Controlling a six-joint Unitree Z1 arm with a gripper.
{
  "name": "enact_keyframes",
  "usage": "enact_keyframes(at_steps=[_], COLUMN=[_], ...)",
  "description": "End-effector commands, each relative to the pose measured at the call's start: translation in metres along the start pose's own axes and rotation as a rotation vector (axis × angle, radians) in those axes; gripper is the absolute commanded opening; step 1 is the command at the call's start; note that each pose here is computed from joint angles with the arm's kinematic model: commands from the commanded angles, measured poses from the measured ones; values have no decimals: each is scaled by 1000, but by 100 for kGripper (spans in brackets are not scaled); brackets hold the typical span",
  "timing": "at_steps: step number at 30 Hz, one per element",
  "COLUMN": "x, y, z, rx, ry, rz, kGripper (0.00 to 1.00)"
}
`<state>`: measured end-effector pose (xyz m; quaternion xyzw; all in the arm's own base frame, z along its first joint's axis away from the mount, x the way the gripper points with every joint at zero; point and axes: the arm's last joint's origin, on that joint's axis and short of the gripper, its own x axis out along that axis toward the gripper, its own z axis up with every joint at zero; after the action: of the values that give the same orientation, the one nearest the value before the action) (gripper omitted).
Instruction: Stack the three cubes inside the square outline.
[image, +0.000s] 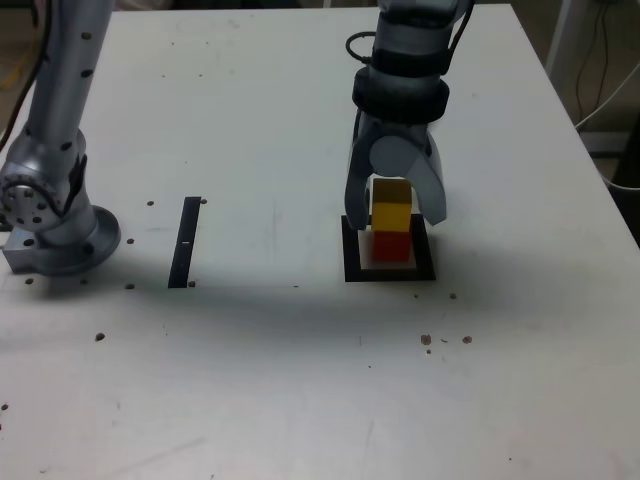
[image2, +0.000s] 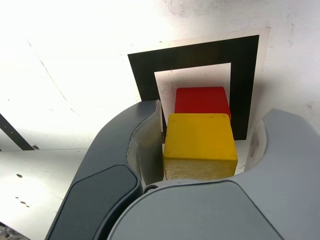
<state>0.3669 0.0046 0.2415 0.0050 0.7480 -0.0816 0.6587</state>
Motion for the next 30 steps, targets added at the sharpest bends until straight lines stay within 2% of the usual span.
enact_keyframes(at_steps=[1,8,16,20,30], x=[-2,-13,-39,-49,-54], y=[0,-2,-5,-6,2], z=[-2,-10,-28,-35,-40], rx=[2,4,5,4,0], ry=[-8,-32,-66,-77,-74], rz=[0,14,79,99,126], kGripper=[99,99,99,99,99])
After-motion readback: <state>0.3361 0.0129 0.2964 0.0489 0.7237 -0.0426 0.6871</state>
